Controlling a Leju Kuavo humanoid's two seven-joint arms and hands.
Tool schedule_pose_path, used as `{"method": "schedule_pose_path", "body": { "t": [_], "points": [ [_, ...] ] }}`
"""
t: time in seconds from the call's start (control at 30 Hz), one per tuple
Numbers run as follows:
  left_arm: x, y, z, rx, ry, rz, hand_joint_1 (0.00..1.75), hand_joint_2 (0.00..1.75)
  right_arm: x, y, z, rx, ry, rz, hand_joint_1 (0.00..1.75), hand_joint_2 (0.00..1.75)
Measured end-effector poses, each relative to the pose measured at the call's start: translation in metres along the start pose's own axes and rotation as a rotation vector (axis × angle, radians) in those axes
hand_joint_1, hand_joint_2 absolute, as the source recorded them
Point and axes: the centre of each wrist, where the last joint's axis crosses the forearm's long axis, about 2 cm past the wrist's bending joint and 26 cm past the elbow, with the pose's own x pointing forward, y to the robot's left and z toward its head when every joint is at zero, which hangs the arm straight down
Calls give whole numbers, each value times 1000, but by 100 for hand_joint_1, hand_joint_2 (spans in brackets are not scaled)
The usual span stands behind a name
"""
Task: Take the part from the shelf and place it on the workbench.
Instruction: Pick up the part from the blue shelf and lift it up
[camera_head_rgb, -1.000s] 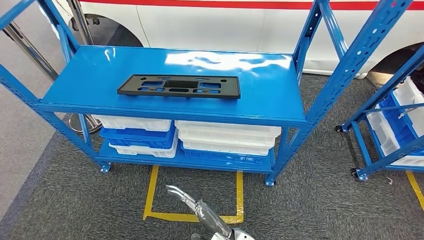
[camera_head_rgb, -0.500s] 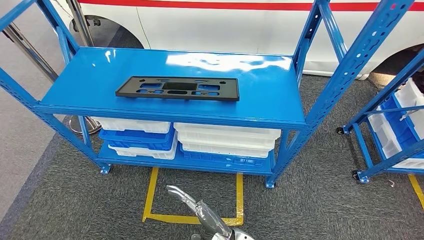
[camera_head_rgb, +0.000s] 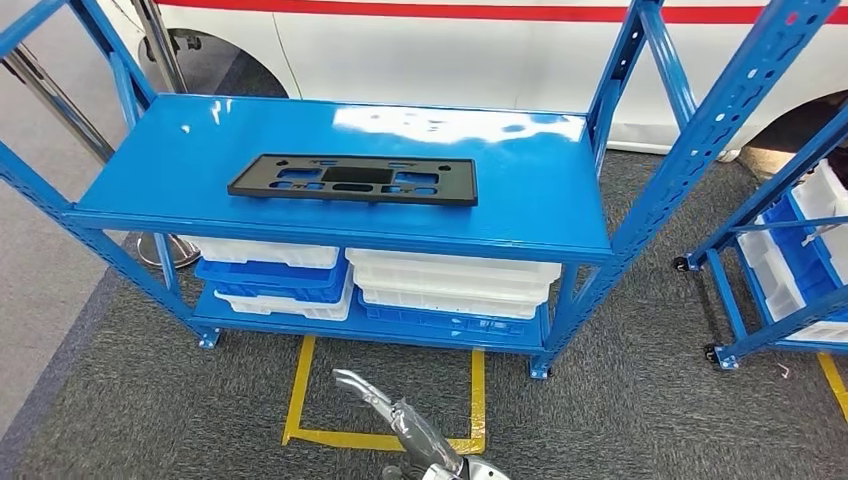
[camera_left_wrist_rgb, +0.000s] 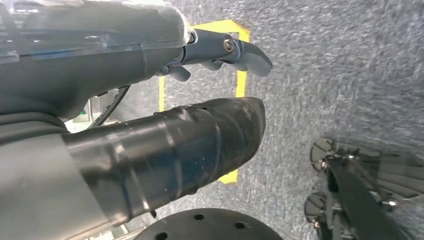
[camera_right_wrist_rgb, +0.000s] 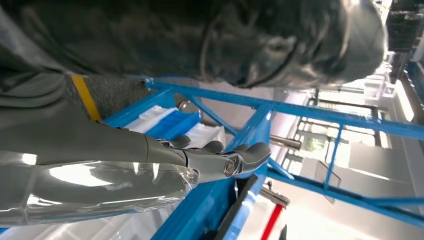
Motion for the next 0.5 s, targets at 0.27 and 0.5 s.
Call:
{"method": "schedule_pose_path", "body": {
  "t": [0.27,0.5],
  "points": [
    [0,0,0,0,0,1,0,0,0,0,1,0,1,0,0,0],
    [-1,-3,0,2,2,2,0,0,2,3,7,0,2,-5,0,0]
  ]
}}
